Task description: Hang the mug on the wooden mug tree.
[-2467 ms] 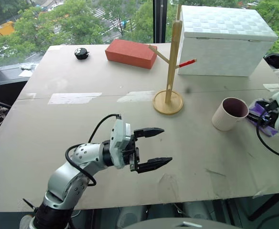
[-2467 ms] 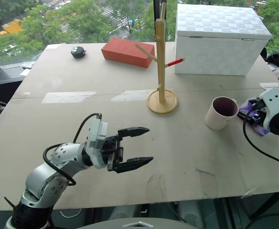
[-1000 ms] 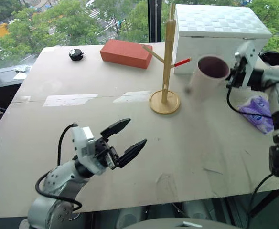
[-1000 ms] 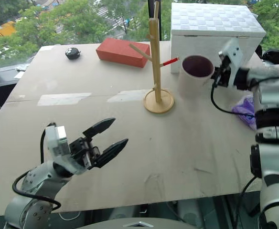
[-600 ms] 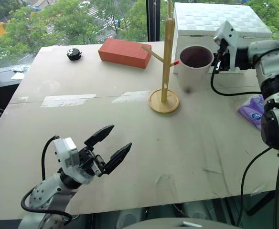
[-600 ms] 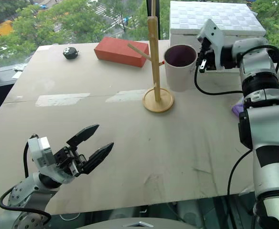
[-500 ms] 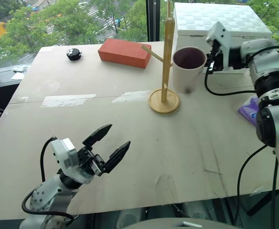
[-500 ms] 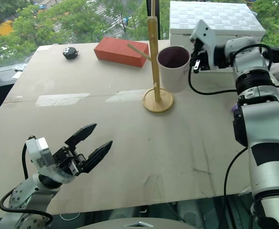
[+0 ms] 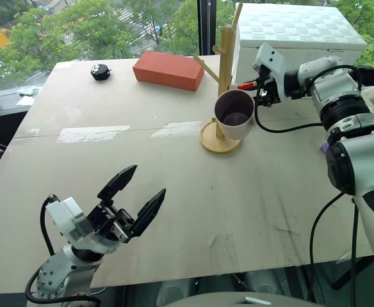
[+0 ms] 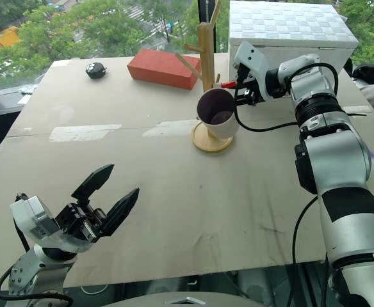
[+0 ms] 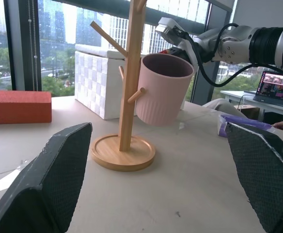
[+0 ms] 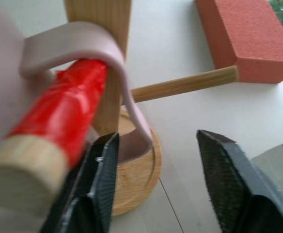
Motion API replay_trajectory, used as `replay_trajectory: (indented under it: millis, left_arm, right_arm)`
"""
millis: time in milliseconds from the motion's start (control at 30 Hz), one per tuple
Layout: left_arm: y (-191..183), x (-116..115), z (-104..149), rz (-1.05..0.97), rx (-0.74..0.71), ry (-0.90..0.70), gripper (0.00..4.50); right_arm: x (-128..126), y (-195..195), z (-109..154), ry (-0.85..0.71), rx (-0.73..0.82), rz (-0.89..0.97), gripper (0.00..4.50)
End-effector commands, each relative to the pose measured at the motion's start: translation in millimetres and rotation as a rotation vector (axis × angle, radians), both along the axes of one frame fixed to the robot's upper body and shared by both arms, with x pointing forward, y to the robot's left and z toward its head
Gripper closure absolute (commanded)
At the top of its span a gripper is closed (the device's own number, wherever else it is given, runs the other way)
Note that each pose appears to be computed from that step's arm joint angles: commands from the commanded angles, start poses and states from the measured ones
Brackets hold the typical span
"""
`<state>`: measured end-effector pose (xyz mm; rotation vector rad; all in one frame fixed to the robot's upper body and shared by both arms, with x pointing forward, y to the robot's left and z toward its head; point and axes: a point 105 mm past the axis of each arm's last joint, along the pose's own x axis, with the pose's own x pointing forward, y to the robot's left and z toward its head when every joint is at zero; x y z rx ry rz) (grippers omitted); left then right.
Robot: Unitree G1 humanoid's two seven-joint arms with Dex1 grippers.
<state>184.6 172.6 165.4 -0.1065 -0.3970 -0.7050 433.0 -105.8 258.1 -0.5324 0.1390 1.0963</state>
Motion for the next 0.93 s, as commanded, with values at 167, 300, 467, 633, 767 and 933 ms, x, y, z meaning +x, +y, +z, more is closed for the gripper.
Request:
replay_trajectory:
  millis: [167, 300, 467, 633, 767, 933]
  left_arm:
    - [-3.6, 2.9, 5.7, -0.066, -0.019, -0.027, 0.0]
    - [-1.4, 12.3, 3.3, -0.11, -0.022, 0.0, 0.0]
    - [7.7, 15.3, -7.8, -0.127, 0.001, 0.091, 0.0]
    - [26.3, 6.5, -31.9, -0.073, 0.058, 0.236, 0.0]
    - [39.9, -1.3, -48.9, -0.037, 0.11, 0.343, 0.0]
    - [44.5, 2.7, -58.7, 0.015, 0.111, 0.412, 0.0]
  right_arm:
    - [-28.4, -71.3, 33.7, -0.041, 0.153, 0.002, 0.97]
    - [-49.9, -106.2, 9.5, -0.007, 0.182, -0.099, 0.97]
    - [-89.4, -126.2, -46.8, 0.081, 0.182, -0.217, 0.97]
    - [-115.6, -130.0, -76.0, 0.094, 0.219, -0.317, 0.97]
    - [-143.1, -134.9, -106.5, 0.123, 0.167, -0.39, 0.97]
    - [-160.3, -135.3, -131.3, 0.129, 0.158, -0.462, 0.97]
